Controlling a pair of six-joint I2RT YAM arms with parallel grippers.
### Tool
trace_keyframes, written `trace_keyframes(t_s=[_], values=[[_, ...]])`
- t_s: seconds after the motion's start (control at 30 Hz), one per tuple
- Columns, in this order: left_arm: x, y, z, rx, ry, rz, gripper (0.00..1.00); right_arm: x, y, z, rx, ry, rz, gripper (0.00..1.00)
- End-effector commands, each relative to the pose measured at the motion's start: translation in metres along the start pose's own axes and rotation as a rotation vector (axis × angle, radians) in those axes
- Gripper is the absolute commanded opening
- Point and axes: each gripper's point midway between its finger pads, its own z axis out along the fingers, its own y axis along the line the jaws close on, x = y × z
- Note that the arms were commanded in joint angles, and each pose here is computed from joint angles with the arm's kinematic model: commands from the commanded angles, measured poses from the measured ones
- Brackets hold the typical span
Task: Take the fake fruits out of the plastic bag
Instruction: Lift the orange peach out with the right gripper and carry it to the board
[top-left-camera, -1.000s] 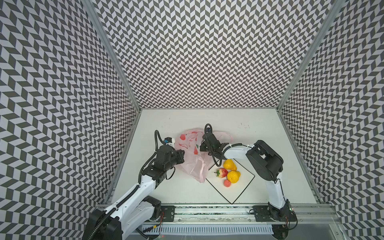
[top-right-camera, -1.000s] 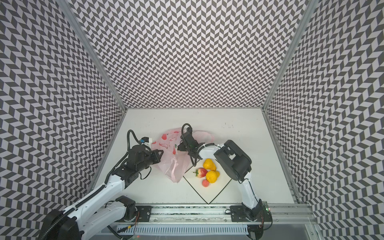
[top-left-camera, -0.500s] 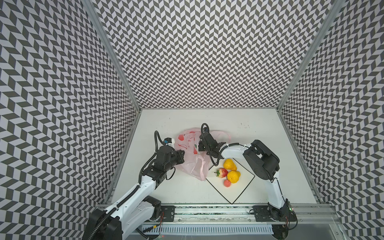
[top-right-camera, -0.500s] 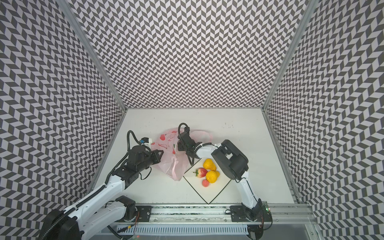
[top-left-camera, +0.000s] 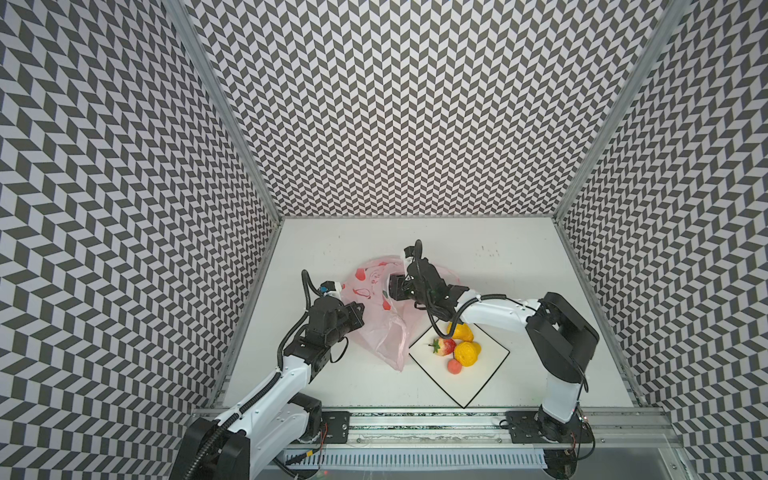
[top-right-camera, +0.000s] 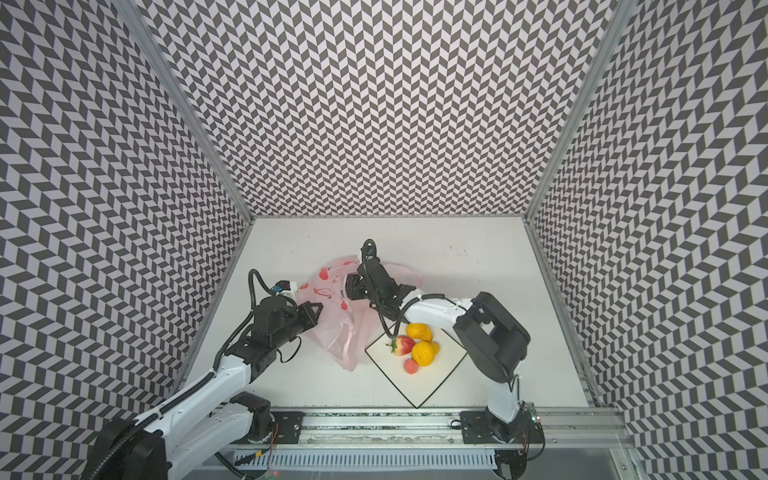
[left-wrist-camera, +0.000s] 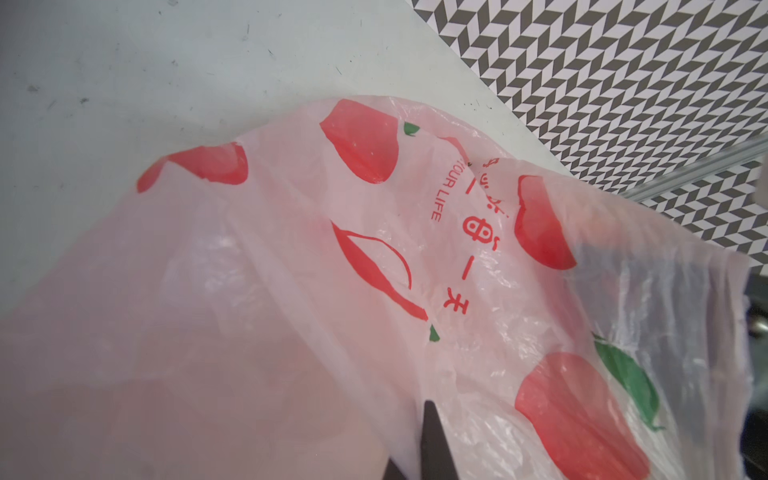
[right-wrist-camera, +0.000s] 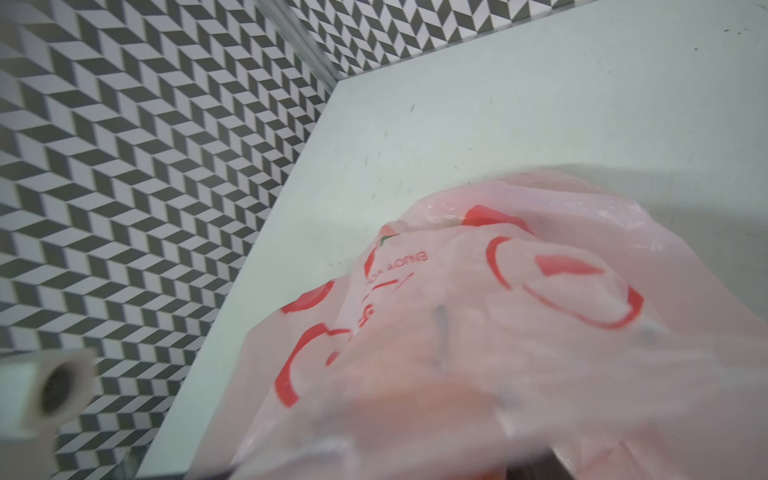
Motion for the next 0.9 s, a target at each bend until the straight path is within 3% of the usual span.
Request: trace_keyframes(t_s=[0.0,0.27,0.43,0.57,0.73,0.87], values=[[-0.012,-0.004,0.0,0.037,-0.05,-0.046,0.0,-0.001,0.021,-0.025,-0.093,0.001,-0.002,0.3],[-0.016,-0.004,0.001,0.052,-0.064,-0.065,0.0,0.026,0.019,-0.098,-0.116,0.052,-0.033,0.31],[-0.014,-0.004,0.001,0.068,-0.057,-0.072,0.0,0.049,-0.006,-0.15,-0.026,0.068,-0.044,0.31],[-0.012,-0.004,-0.001,0.078,-0.06,-0.077,0.0,0.077,-0.053,-0.185,0.121,0.096,0.02,0.32],[-0.012,-0.005,-0.005,0.089,-0.067,-0.079,0.0,0.096,-0.119,-0.227,0.34,0.019,0.142,0.33],[-0.011,-0.004,-0.006,0.09,-0.064,-0.079,0.0,0.117,-0.147,-0.245,0.392,-0.016,0.26,0.33]])
